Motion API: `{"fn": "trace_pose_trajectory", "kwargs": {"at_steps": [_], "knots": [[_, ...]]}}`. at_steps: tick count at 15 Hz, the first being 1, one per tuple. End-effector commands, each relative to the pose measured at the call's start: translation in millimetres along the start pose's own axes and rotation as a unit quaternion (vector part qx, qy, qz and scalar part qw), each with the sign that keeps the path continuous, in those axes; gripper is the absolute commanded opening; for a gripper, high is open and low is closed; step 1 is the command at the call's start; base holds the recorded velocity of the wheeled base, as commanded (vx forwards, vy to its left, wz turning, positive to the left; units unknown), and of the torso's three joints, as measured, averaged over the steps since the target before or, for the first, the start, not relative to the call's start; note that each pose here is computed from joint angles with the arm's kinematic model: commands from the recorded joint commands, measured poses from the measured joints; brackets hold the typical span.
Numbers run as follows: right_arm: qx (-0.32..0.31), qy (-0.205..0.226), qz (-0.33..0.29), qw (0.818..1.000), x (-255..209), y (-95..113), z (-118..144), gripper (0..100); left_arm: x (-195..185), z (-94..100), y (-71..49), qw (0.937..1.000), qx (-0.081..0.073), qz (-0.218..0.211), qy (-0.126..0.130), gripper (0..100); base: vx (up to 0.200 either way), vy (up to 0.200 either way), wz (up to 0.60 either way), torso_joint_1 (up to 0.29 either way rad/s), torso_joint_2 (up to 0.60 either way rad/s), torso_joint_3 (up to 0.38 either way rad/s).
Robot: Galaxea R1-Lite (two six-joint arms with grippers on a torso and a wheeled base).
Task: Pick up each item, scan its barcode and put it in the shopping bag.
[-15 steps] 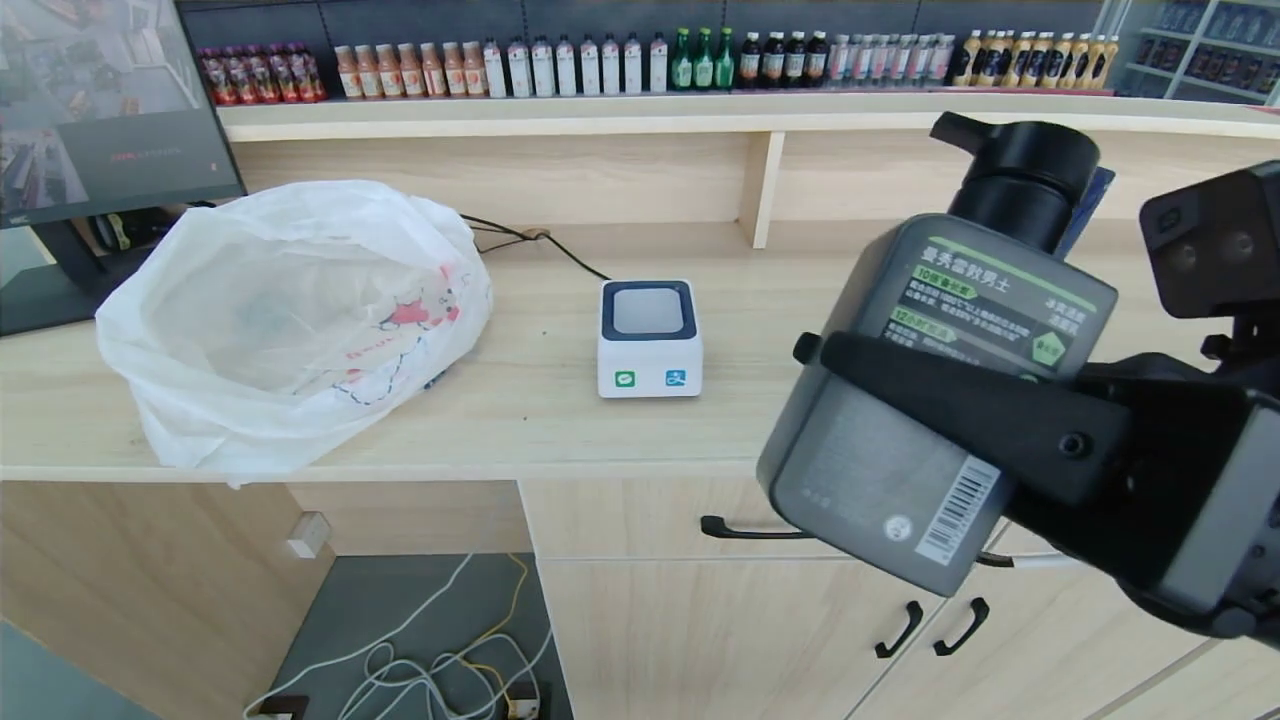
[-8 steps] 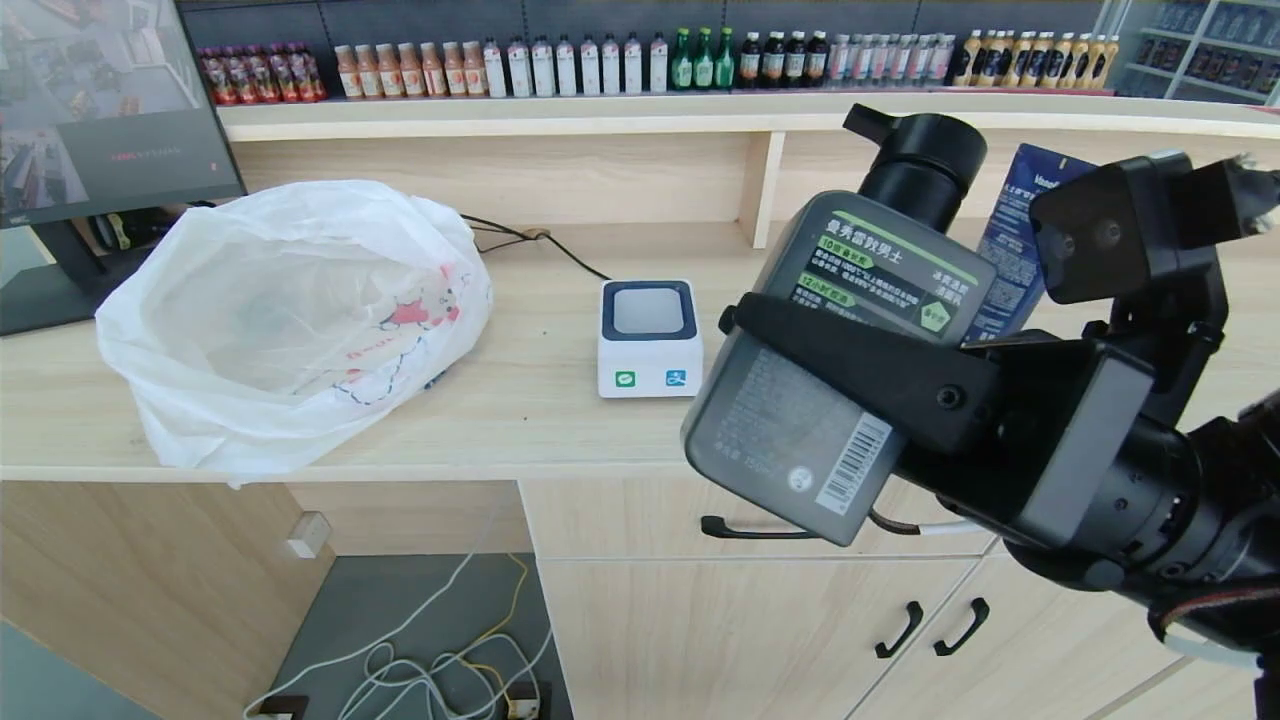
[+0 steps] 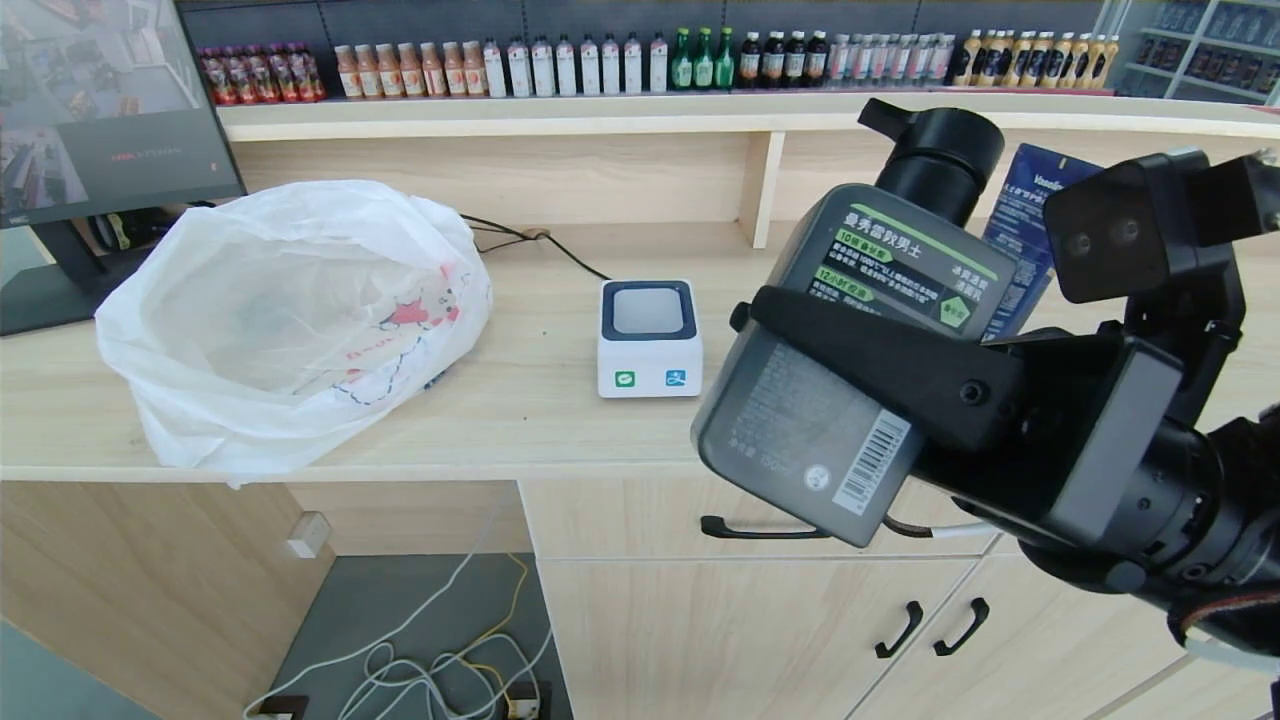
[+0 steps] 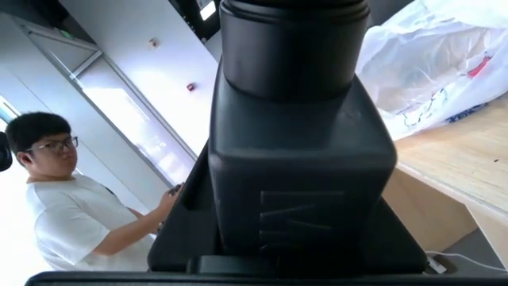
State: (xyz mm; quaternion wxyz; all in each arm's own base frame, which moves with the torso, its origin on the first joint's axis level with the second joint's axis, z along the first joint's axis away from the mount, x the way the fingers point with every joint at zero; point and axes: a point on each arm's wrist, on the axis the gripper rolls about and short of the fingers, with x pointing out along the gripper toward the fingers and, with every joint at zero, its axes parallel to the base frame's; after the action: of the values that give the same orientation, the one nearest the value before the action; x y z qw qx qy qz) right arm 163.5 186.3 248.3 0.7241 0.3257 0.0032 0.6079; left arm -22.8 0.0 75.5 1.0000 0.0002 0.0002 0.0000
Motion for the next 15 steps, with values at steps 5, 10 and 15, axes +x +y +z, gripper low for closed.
{"fn": "trace_pose_trajectory", "kwargs": {"at_steps": [5,10,15], "knots": [[-0.005,-0.007,0.009,1.0,-0.8,5.6,5.2,0,0.0,0.0,0.0,1.0,0.0,0.0,0.0,100,0.0,0.0,0.0,0.0,0.0,0.0],[0.001,-0.011,0.014,1.0,-0.3,8.2,7.8,0,0.0,0.0,0.0,1.0,0.0,0.0,0.0,100,0.0,0.0,0.0,0.0,0.0,0.0],[-0.007,-0.02,0.023,1.0,-4.2,15.9,12.5,0,0.0,0.0,0.0,1.0,0.0,0.0,0.0,100,0.0,0.0,0.0,0.0,0.0,0.0]]}}
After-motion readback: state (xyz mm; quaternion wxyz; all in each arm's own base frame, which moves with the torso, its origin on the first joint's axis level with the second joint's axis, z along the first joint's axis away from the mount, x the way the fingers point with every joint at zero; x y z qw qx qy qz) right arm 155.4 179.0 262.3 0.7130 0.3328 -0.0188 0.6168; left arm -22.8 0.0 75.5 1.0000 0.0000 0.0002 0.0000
